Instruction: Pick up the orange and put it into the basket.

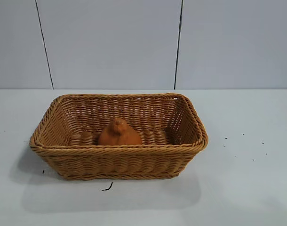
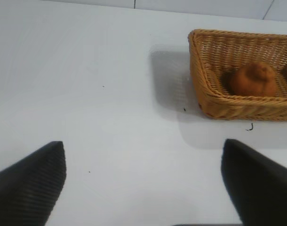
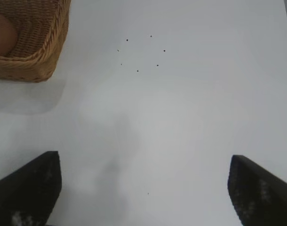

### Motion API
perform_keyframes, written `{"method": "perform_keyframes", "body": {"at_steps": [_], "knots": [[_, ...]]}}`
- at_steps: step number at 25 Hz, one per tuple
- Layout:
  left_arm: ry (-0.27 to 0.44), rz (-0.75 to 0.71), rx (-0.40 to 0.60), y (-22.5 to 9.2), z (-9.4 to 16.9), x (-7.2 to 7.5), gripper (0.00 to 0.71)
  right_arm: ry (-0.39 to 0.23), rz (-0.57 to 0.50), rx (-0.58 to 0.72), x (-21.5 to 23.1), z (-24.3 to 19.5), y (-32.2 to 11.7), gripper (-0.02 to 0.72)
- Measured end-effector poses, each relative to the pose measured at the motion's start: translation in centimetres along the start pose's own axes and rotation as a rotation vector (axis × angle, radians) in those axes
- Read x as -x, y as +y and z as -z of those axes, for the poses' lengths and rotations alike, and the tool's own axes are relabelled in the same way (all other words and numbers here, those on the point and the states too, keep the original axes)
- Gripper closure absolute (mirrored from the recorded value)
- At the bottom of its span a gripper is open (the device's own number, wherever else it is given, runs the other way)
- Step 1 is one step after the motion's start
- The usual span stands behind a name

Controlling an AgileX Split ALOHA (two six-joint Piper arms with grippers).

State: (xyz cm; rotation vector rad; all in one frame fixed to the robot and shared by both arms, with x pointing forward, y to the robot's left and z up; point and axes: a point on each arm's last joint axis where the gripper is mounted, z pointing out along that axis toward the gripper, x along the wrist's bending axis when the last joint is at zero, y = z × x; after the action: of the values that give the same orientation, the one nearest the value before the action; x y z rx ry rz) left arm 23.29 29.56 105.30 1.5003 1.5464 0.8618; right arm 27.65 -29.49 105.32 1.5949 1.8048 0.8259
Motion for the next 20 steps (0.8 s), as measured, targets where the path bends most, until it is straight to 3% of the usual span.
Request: {"method": "perform_keyframes", "body": {"at_steps": [8,16,20], "knots": [[0.0,0.0,0.0,0.0,0.0,0.0,0.063,-0.052,-0.04,0.012,0.2,0.2,-0.1,0.008],[-0.001,0.001,0.0,0.0,0.0,0.0,0.063,-0.074,-0.037,0.242,-0.1,3.2,-2.1,0.008],[-0.001,0.001,0.0,0.0,0.0,0.0,0.063,-0.075,-0.037,0.256,-0.2,3.5,-2.4,0.008]]}}
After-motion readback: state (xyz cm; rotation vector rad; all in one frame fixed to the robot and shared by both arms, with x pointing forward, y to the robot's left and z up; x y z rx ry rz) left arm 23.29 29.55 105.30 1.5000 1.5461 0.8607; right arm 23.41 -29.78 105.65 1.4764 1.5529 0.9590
